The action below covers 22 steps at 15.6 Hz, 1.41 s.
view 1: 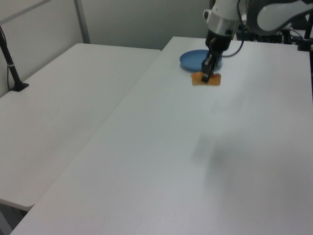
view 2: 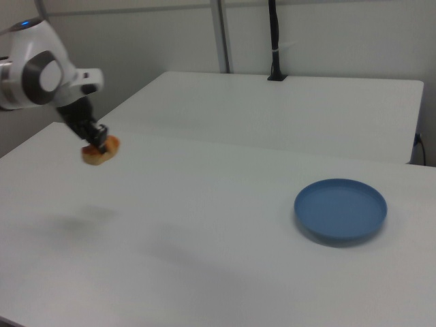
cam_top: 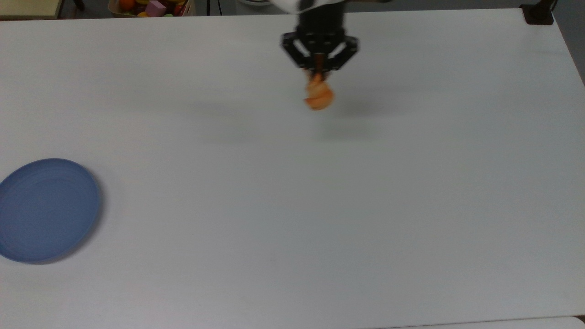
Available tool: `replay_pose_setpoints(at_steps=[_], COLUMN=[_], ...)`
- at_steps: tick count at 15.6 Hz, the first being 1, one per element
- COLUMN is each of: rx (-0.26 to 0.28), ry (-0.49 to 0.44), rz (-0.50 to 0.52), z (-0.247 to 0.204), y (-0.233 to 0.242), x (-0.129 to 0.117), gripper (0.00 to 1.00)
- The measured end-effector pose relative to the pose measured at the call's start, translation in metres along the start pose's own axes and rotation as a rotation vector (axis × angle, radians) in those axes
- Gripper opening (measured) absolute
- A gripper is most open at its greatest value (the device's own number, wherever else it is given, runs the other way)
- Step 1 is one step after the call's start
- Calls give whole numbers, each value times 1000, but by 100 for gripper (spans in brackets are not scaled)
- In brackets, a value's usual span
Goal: Put the bread on the table
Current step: 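Carry the bread roll away from the plate across the table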
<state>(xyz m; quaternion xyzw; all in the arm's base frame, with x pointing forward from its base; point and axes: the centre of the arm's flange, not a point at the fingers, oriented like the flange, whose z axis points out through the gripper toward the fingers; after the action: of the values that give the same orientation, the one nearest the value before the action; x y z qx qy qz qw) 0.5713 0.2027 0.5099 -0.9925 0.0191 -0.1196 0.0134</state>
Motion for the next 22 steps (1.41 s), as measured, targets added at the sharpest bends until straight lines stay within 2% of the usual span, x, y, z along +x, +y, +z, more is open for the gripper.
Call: replay_pose_setpoints(at_steps=[1,3,7,10,13,17,22], rx=[7,3,-20,-35,1,25,23], ry=[-19,-33,-56,-15,-17,-41,5], rz=[0,0,-37,-65,-78,-67,-55], z=[6,13,35,64,92,105,117], y=[-39,-86,-182,-242,-285,-323,-367], x=[-22,-50,-123,-175,-215,-248,-304], gripper=[11,11,11,11,11,11,11])
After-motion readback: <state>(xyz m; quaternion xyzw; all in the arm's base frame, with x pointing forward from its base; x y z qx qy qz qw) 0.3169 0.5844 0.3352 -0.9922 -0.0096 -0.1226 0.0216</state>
